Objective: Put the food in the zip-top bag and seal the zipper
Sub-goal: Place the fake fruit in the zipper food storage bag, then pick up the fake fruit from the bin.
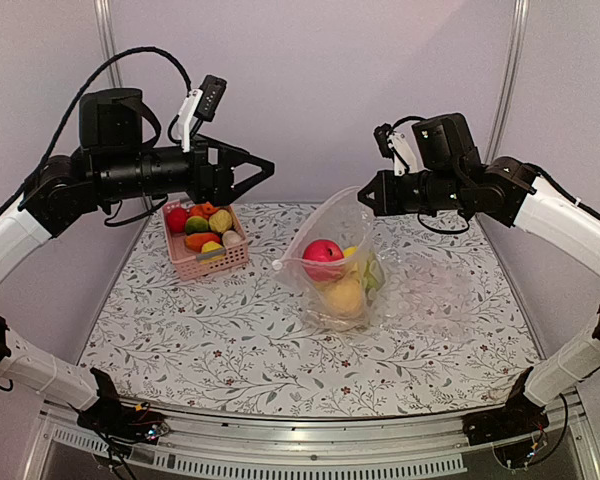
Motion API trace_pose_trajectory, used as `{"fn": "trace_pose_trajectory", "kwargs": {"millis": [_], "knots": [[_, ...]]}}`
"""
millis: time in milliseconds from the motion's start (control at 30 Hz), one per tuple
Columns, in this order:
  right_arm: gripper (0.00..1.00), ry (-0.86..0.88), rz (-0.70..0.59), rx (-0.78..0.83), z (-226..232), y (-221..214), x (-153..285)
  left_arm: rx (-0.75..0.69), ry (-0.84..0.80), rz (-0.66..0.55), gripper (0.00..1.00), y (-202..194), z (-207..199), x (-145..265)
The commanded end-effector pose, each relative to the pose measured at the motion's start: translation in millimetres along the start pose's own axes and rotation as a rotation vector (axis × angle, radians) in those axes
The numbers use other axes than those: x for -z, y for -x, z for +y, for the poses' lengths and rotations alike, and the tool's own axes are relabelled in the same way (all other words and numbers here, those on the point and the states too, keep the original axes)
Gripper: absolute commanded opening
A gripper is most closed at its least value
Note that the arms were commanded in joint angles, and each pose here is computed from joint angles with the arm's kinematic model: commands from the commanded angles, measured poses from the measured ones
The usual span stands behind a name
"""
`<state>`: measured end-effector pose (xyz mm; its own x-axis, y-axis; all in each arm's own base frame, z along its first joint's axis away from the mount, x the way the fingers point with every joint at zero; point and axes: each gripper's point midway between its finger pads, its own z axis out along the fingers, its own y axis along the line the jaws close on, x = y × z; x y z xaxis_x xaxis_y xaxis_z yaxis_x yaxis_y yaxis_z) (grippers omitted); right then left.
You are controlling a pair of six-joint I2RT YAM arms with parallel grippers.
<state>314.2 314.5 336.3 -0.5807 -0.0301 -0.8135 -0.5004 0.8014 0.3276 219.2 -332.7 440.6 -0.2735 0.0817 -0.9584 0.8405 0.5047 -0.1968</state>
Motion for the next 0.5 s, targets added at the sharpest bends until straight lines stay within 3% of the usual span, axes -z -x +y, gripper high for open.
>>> {"fn": "trace_pose_trajectory", "kwargs": {"millis": [0, 200, 467], "knots": [[0.00, 0.005, -0.035, 0.008, 2, 11, 4, 0.112, 0.133, 0.079, 0.87, -26, 48, 3], [0.00, 0.005, -0.036, 0.009, 2, 11, 4, 0.210, 0.351, 0.142, 0.90, -54, 125, 18], [0.00, -0.002, -0.032, 0.012, 1, 10, 3, 0.381, 0.572, 0.289, 0.88, -129, 240, 16]]}}
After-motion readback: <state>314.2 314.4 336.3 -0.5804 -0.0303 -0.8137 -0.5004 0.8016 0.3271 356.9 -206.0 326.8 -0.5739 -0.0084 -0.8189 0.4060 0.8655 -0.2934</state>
